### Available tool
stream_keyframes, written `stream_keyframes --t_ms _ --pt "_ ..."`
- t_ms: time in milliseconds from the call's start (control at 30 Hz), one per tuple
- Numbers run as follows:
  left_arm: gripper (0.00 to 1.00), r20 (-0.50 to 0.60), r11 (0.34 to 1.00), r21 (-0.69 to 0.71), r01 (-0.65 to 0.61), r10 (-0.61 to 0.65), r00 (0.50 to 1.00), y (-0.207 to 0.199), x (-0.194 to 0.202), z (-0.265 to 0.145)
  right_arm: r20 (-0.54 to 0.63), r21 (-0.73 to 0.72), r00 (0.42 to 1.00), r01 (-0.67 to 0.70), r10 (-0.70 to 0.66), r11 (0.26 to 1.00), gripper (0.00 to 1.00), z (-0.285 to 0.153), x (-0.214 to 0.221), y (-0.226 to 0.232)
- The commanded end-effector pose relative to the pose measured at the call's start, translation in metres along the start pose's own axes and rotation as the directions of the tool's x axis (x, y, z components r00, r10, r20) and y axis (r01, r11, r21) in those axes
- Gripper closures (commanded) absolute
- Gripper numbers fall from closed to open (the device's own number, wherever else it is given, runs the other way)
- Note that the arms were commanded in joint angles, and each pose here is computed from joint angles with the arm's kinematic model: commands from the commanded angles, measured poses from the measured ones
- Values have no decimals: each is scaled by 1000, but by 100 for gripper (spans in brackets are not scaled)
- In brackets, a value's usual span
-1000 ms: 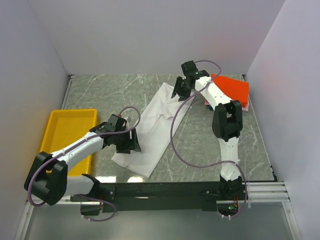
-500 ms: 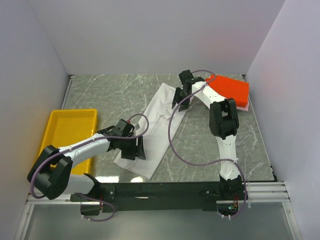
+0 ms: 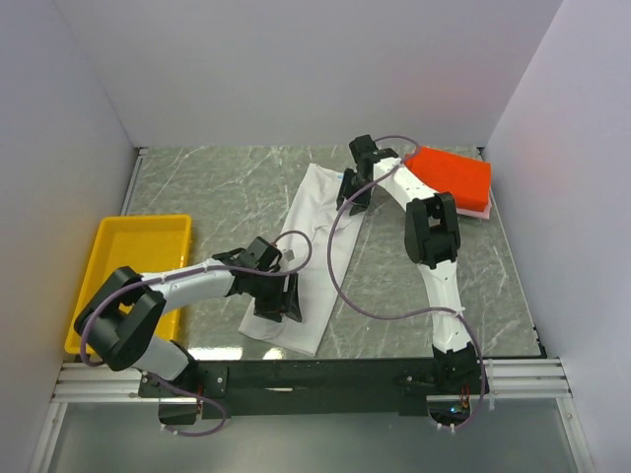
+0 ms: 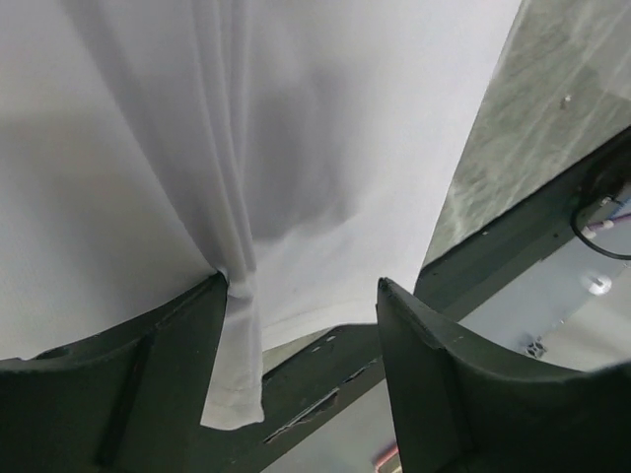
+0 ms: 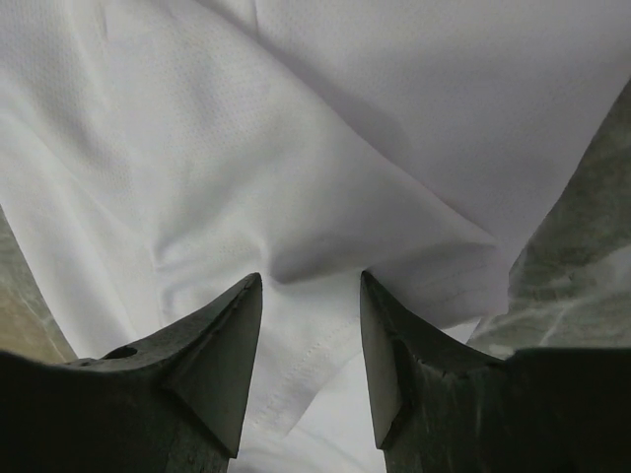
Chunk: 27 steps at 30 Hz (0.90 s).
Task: Fold and stack the t-shirts
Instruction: Fold the tshirt
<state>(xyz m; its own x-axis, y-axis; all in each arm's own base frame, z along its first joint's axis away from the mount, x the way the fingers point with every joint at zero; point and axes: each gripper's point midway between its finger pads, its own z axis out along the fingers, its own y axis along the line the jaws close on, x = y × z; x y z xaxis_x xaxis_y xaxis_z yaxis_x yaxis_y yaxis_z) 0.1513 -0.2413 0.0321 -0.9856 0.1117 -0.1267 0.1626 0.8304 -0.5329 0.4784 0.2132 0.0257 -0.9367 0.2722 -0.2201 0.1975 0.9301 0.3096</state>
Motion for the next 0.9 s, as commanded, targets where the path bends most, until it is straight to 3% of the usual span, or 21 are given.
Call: stream_keyframes --t_ms 0,333,567,867 --pt "31 -39 997 51 -50 52 998 -13 0 10 0 20 1000 -8 8 1000 48 20 -5 -1" --pt "30 -64 995 33 -90 92 994 -22 -8 23 18 -54 1000 -17 18 998 48 19 -21 23" --pt "27 45 996 -88 -24 28 999 -13 -16 -8 35 -55 999 -19 21 998 48 14 -24 22" --pt "24 71 998 -50 30 -26 997 -23 1 -34 14 -6 1000 -21 21 1000 48 24 -18 10"
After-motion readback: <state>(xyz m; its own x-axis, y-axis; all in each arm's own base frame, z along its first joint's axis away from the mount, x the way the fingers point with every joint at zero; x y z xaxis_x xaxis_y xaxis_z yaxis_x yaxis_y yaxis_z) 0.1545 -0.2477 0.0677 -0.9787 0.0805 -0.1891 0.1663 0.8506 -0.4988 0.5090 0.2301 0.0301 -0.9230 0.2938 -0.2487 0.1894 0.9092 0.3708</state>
